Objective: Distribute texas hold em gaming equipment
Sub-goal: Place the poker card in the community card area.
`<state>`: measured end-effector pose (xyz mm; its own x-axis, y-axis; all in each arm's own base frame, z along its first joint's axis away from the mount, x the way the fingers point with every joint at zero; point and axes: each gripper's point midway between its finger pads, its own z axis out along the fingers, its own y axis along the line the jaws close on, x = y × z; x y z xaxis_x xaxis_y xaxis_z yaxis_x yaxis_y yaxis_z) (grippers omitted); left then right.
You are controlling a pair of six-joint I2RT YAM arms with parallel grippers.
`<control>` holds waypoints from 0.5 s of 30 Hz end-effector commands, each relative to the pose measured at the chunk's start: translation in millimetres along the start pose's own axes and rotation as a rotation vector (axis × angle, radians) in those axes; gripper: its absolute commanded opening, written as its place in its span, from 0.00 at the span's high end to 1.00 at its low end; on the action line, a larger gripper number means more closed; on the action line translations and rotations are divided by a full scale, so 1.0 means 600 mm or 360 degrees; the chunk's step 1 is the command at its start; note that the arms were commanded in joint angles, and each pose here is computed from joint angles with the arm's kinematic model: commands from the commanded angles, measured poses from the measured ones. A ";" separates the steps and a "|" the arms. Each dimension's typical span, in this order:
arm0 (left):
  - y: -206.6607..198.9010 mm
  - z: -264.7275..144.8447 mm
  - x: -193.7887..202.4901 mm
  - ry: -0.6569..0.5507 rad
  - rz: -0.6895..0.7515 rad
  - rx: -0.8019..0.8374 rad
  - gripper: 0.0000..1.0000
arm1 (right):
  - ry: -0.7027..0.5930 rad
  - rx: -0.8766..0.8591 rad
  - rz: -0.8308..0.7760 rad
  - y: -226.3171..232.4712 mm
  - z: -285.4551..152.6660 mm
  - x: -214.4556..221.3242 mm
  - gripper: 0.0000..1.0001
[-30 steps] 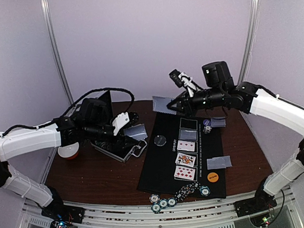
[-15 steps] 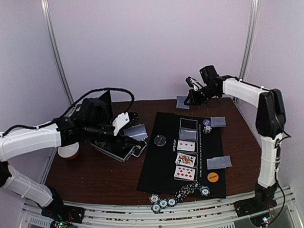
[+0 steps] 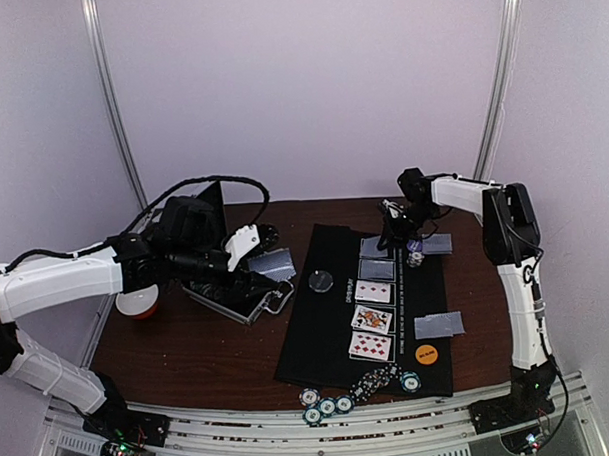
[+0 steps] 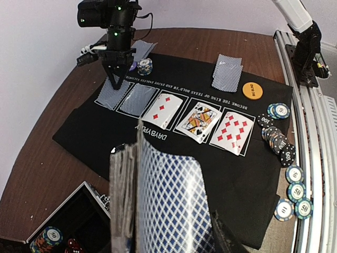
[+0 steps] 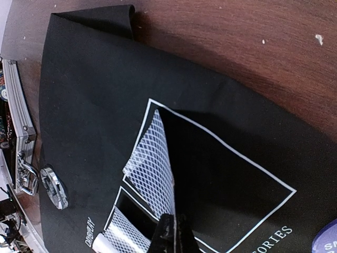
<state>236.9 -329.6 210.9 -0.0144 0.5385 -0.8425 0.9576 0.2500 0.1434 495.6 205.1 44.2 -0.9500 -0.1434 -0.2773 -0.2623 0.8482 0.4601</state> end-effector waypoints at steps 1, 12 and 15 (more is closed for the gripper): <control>0.004 0.004 -0.012 -0.0043 0.0039 -0.0011 0.59 | 0.0102 0.0035 0.0006 -0.020 0.014 0.024 1.00; 0.005 0.005 -0.009 -0.0033 0.0038 -0.0016 0.59 | 0.0094 0.0258 -0.0046 -0.065 0.025 0.001 0.95; 0.005 0.006 -0.009 -0.0031 0.0038 -0.0017 0.59 | 0.0092 0.0311 -0.0061 -0.073 0.019 0.000 0.81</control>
<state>238.4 -329.6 207.3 -0.0195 0.5463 -0.8374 0.9568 0.2533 0.1430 508.3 193.2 26.0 -0.9438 -0.1921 -0.2688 -0.2845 0.8862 0.3657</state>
